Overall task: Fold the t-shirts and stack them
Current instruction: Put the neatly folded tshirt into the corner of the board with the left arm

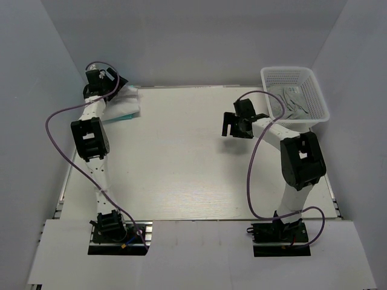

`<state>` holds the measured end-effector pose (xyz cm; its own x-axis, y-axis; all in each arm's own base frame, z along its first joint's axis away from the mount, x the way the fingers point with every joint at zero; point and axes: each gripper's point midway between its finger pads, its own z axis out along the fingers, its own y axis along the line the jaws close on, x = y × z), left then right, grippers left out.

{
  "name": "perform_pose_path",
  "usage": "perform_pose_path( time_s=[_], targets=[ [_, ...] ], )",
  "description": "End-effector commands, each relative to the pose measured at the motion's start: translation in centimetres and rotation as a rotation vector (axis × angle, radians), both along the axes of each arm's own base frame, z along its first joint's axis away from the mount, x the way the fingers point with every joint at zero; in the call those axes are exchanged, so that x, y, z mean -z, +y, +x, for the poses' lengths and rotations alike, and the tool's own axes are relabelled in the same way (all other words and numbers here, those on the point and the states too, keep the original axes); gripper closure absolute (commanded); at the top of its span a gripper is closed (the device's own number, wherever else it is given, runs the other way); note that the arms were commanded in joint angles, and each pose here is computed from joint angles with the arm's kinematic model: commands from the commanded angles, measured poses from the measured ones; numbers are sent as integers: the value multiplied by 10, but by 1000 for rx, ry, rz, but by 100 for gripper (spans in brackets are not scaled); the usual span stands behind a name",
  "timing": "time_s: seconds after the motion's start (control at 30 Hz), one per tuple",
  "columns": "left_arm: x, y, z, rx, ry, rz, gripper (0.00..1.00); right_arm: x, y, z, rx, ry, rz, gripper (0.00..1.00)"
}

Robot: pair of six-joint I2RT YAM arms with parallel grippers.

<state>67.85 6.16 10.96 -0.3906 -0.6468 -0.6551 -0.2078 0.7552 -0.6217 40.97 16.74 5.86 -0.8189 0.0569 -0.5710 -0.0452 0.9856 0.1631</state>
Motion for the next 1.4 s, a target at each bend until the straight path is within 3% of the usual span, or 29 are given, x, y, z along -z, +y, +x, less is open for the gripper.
perform_pose_path(
  time_s=[0.0, 0.13, 0.3, 0.43, 0.7, 0.83, 0.9, 1.0, 1.03, 1.1, 1.17, 1.2, 1.23, 1.27, 1.3, 1.33, 1.37],
  targets=[
    [-56, 14, 12, -54, -143, -44, 0, -9, -1, 12, 5, -26, -11, 10],
    [-67, 34, 22, -132, -199, -95, 0, -8, 2, 14, 1, -18, -5, 10],
    [-50, 49, 41, -181, -243, -119, 0, -7, 1, 17, 5, -9, -15, 10],
    [-54, 45, 47, -145, -276, -121, 0, -7, 1, 16, 6, -7, -18, 10],
    [-110, 44, 30, -113, -338, 124, 0, -8, 7, 6, -18, -2, 15, 10],
    [-148, 47, 22, -124, -364, 178, 0, -22, 3, 0, -13, -50, 24, 10],
    [-185, 34, 10, -67, -419, 172, 0, -30, -2, -5, -1, -72, 27, 10],
    [-186, -5, -9, 39, -395, 152, 0, -44, -3, -13, 4, -118, 57, 10],
    [-209, -18, -22, 75, -419, 162, 0, -47, -1, -19, -6, -127, 82, 10],
    [-192, -47, -38, 141, -338, 165, 0, -63, 0, -24, -8, -171, 118, 10],
    [-203, -63, -65, 171, -294, 198, 0, -52, 0, -40, -23, -146, 140, 10],
    [-166, -79, -83, 205, -199, 185, 0, -69, 1, -42, -30, -192, 171, 10],
    [-155, -83, -100, 205, -158, 182, 0, -63, 1, -50, -29, -178, 178, 10],
    [-185, -88, -128, 195, -207, 197, 0, -56, -3, -58, -28, -163, 178, 10],
    [-135, -92, -156, 197, -105, 196, 0, -72, -2, -59, -36, -211, 200, 10],
    [-129, -90, -172, 163, -93, 216, 0, -68, -3, -65, -43, -200, 201, 10],
    [-96, -88, -198, 152, -24, 216, 0, -65, -4, -71, -57, -194, 193, 10]
  ],
)
